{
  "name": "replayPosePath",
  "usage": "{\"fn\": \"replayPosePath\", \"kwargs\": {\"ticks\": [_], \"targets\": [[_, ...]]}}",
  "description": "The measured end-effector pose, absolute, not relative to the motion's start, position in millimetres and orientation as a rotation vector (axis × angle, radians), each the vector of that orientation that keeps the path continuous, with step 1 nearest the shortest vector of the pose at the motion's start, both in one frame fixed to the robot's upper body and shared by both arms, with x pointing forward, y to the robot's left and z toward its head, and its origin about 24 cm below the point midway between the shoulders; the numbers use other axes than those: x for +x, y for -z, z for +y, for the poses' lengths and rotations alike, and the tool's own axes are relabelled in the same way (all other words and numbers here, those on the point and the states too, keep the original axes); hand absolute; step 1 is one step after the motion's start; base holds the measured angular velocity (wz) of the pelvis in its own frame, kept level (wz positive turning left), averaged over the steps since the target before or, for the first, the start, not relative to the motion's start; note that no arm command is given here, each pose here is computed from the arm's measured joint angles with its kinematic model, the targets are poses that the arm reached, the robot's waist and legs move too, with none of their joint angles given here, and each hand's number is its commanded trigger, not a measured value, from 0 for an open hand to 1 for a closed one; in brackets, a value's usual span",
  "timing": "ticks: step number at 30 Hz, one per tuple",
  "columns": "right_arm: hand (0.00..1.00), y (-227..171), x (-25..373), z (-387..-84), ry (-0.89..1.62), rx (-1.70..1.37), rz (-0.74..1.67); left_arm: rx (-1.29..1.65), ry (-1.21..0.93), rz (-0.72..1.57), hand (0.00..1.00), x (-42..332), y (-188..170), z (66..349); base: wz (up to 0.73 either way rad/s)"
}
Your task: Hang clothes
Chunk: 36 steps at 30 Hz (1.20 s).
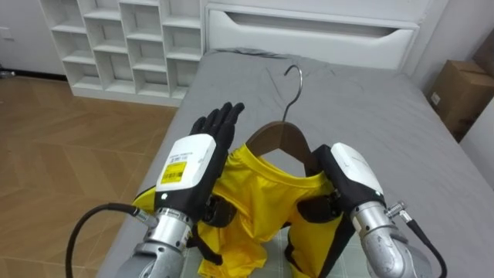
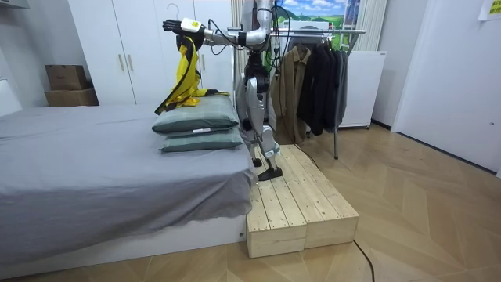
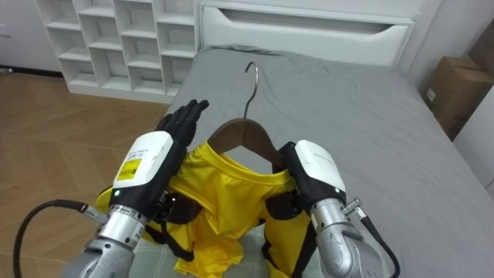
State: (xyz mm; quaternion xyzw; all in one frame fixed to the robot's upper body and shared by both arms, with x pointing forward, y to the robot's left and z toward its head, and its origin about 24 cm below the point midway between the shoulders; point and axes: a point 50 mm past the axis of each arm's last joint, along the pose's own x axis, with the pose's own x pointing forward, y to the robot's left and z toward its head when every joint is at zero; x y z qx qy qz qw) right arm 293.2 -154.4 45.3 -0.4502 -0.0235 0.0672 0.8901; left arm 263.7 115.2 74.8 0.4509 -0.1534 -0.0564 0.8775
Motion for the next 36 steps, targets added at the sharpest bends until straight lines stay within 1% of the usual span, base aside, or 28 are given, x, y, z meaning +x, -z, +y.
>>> {"fn": "replayPosePath", "kwargs": {"ticks": [8,16,19,29,32,34,36], "targets": [[1.0,-47,294,-157,-0.115,-0.935,-0.065,0.894,0.085,-0.309,0.0,266,-78,122,0.0],[1.0,-55,295,-179,-0.043,-0.895,-0.06,0.829,-0.049,-0.31,0.0,270,-93,153,0.01],[1.0,-56,295,-185,-0.019,-0.872,-0.052,0.822,-0.081,-0.327,0.0,270,-100,158,0.06],[1.0,-54,295,-193,-0.005,-0.848,-0.027,0.816,-0.101,-0.334,0.0,270,-103,162,0.02],[1.0,-49,295,-209,0.026,-0.864,0.021,0.811,-0.104,-0.332,0.0,270,-103,162,0.0],[1.0,-48,294,-222,0.061,-0.875,0.049,0.813,-0.121,-0.326,0.0,269,-103,167,0.0],[1.0,-48,293,-229,0.081,-0.881,0.062,0.817,-0.139,-0.315,0.0,268,-103,172,0.0]]}}
